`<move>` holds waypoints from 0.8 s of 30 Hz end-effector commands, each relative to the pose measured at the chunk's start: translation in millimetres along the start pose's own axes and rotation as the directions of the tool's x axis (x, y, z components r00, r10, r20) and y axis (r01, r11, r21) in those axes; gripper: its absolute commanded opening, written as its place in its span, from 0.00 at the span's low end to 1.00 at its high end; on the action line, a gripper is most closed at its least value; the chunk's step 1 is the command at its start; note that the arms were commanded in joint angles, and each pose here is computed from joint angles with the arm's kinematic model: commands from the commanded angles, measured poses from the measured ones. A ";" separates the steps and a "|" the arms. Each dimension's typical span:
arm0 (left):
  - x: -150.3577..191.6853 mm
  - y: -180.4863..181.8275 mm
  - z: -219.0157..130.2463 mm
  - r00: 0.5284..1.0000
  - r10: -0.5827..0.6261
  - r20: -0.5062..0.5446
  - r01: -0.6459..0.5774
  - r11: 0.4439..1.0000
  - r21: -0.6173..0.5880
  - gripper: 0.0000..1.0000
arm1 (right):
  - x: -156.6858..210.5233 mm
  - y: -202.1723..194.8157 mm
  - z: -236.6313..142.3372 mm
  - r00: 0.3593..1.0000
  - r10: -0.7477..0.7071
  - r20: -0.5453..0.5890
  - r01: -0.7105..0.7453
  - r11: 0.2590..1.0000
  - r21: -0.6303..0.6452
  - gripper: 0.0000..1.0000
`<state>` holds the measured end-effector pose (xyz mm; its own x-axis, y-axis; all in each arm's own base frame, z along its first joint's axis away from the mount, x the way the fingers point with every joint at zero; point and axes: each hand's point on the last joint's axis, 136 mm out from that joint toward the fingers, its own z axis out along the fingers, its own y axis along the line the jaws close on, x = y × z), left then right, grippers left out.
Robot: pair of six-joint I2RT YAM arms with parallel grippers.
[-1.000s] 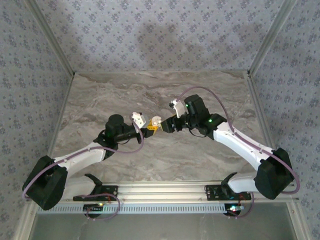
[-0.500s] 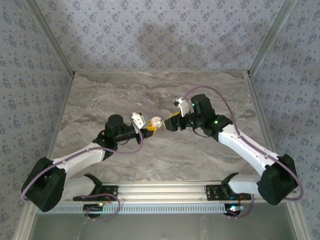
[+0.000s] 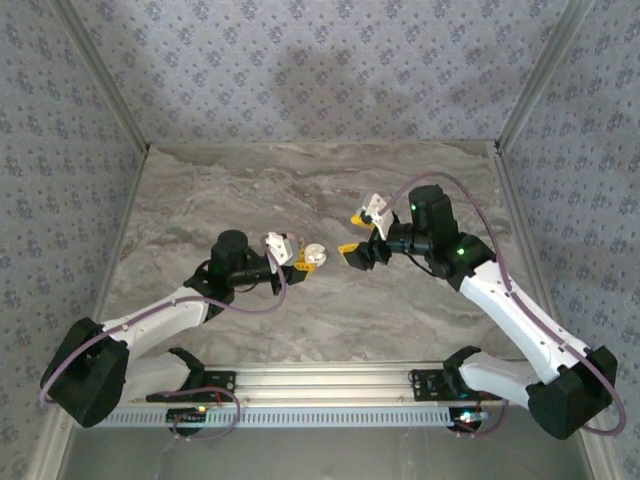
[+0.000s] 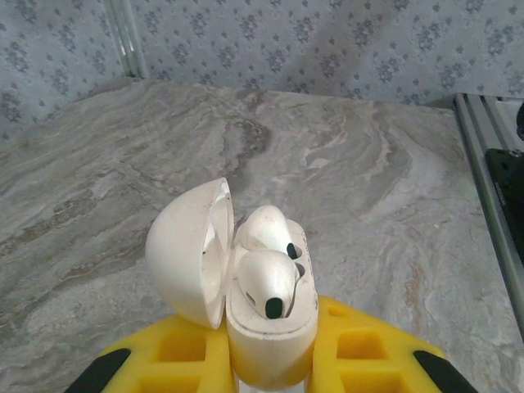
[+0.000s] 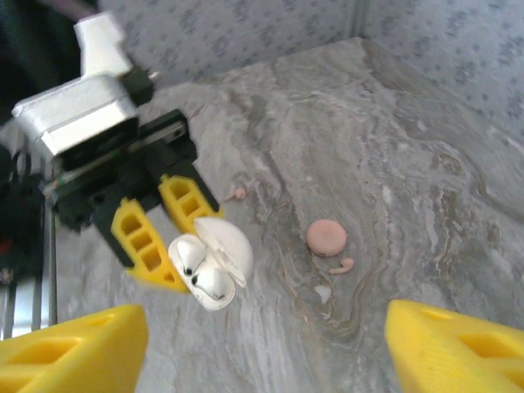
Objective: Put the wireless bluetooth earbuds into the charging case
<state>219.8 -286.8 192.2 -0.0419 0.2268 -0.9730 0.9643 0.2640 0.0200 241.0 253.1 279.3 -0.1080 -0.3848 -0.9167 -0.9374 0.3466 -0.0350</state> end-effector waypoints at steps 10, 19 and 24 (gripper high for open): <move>-19.6 -16.3 -2.8 0.997 0.066 0.041 -0.069 0.994 0.083 0.13 | 18.3 40.5 27.6 0.962 -0.272 0.008 0.259 0.906 -0.336 0.87; -21.8 -16.0 -3.0 0.997 0.070 0.045 -0.074 0.994 0.083 0.13 | 29.3 49.7 55.9 0.968 -0.246 -0.043 0.202 0.872 -0.445 0.85; -21.5 -14.7 -3.0 0.996 0.073 0.042 -0.076 0.994 0.074 0.13 | 31.0 54.2 60.2 0.972 -0.225 -0.069 0.164 0.855 -0.491 0.84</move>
<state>209.2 -288.9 191.6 -0.0261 0.2370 -0.9712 0.9788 0.2033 0.0233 216.1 309.4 216.3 0.0848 -0.5217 -0.8489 -0.9901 -0.1395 -0.0131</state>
